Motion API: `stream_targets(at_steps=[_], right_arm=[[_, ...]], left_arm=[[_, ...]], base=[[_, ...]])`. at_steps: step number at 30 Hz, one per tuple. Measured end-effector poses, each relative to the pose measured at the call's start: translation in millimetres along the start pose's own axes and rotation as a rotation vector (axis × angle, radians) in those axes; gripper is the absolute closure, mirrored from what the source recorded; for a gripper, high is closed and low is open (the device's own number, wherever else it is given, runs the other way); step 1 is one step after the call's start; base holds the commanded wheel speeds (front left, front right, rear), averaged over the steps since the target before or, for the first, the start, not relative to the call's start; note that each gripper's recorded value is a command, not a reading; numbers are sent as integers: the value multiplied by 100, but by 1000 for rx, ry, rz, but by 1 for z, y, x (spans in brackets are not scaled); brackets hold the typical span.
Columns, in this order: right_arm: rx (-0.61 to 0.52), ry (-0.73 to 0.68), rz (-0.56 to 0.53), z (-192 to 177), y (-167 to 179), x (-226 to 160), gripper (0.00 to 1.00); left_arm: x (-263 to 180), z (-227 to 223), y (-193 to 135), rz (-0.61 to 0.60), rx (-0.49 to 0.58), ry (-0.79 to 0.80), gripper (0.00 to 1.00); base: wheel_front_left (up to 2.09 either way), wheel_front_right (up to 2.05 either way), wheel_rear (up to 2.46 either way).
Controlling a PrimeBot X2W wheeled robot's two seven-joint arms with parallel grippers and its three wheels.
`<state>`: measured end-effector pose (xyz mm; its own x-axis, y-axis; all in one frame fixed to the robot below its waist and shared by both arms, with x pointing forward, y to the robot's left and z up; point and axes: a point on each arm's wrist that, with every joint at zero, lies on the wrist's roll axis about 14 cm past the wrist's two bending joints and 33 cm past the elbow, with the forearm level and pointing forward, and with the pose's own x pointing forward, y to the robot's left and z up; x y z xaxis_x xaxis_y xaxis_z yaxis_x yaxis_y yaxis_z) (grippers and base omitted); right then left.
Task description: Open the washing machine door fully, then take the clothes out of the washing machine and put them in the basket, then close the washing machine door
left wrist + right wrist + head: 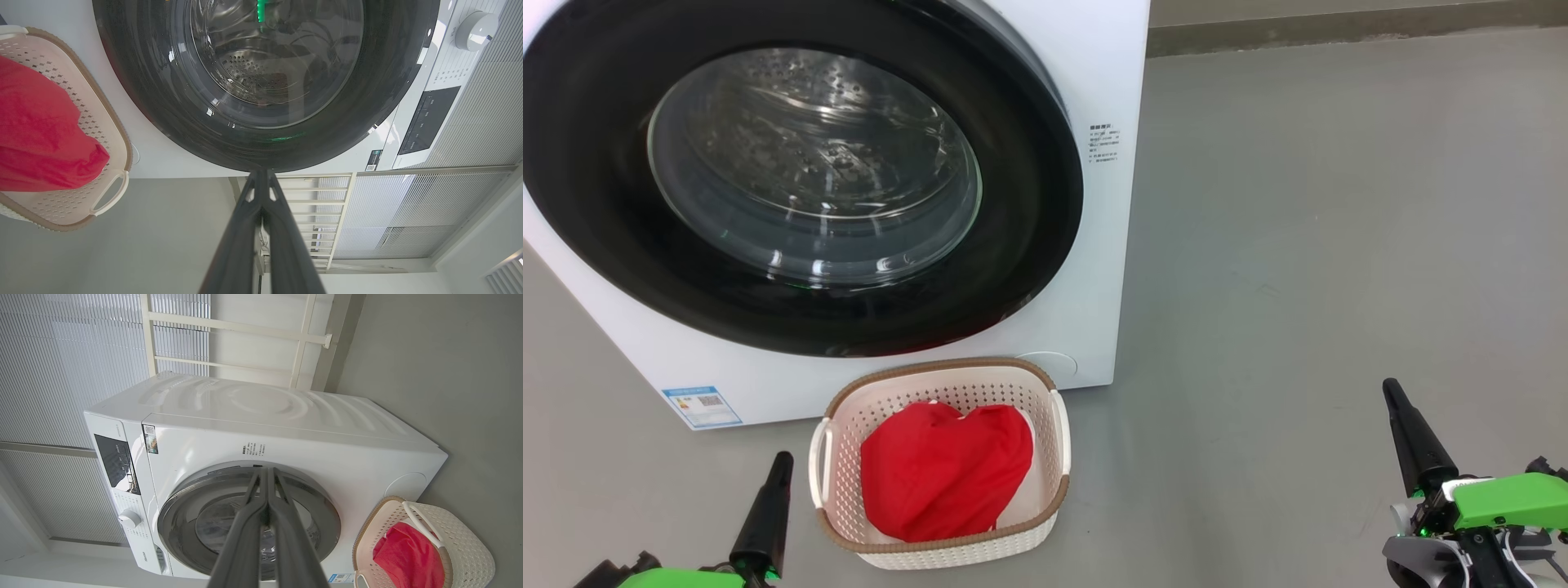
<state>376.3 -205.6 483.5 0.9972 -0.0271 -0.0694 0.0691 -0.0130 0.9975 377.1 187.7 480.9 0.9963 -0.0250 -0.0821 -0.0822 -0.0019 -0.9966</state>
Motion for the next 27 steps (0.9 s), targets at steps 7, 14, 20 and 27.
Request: stream_targets(at_steps=[7, 14, 20, 27], right_arm=[[0, 0, 0, 0, 0, 0, 100], [0, 0, 0, 0, 0, 0, 100], [0, 0, 0, 0, 0, 0, 100], [0, 0, 0, 0, 0, 0, 100]], left_arm=[[0, 0, 0, 0, 0, 0, 100], [0, 0, 0, 0, 0, 0, 100], [0, 0, 0, 0, 0, 0, 100], [0, 0, 0, 0, 0, 0, 100]], base=[[0, 0, 0], [0, 0, 0], [0, 0, 0], [0, 0, 0]])
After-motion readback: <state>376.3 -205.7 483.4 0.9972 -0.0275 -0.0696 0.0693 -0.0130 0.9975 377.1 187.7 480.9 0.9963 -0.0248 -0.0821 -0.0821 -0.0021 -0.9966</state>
